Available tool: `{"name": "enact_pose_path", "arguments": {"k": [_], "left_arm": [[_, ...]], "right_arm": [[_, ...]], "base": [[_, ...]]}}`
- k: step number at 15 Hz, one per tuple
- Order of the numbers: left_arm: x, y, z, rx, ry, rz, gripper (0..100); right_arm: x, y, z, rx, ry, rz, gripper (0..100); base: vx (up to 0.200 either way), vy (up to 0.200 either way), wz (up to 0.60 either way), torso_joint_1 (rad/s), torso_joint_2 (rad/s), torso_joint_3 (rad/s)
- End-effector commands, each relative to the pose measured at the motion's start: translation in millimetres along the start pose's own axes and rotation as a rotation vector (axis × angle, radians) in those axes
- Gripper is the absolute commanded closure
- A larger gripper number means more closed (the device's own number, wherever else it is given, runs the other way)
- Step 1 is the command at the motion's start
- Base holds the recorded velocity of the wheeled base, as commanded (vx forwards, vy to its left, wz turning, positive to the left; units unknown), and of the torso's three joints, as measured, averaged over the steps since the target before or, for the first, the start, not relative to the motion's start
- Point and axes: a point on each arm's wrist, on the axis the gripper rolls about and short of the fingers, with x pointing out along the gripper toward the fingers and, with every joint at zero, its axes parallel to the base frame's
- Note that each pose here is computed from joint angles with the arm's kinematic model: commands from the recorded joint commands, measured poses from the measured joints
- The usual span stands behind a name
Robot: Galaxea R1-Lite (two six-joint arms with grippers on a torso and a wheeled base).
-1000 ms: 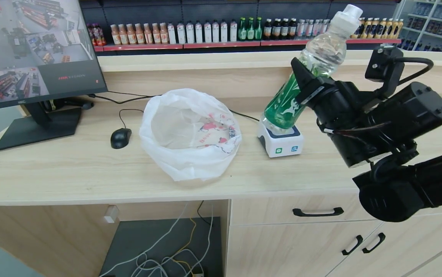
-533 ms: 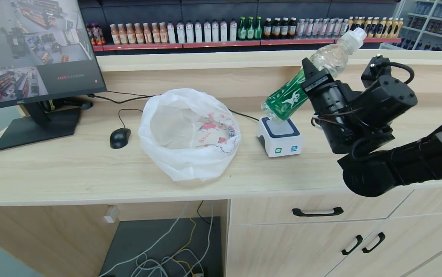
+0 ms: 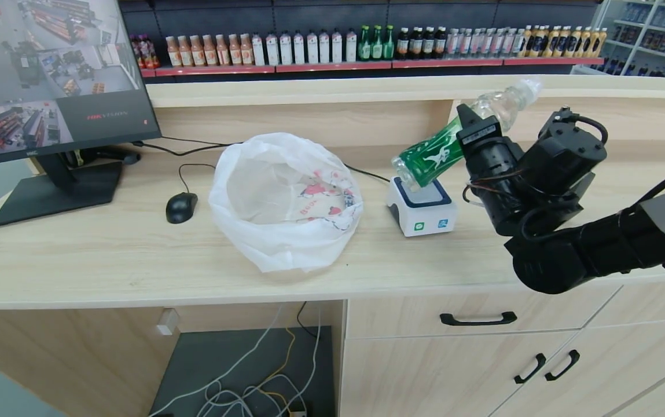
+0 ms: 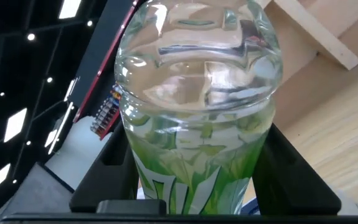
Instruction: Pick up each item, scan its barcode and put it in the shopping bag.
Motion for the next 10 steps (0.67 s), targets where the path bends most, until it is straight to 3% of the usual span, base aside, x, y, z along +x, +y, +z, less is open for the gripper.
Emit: {"name": "enact_pose_path", "arguments": {"k": [1,4,10], "left_arm": [[0,0.0,0.0,-0.001,0.0,0.001,0],[0,0.0,0.0,-0.001,0.0,0.001,0],[0,0.0,0.0,-0.001,0.0,0.001,0]], "right_arm": [[0,-4,-4,0.011,0.018,-0.019,100],[1,-14,-14,0.041,0.041,-0.048,100],[8,-13,-18,0.105,0.051,-0.058,100]], "base": [[0.0,0.0,0.0,0.0,0.0,0.0],[0.0,0.0,0.0,0.0,0.0,0.0],[0.0,0.0,0.0,0.0,0.0,0.0]]}}
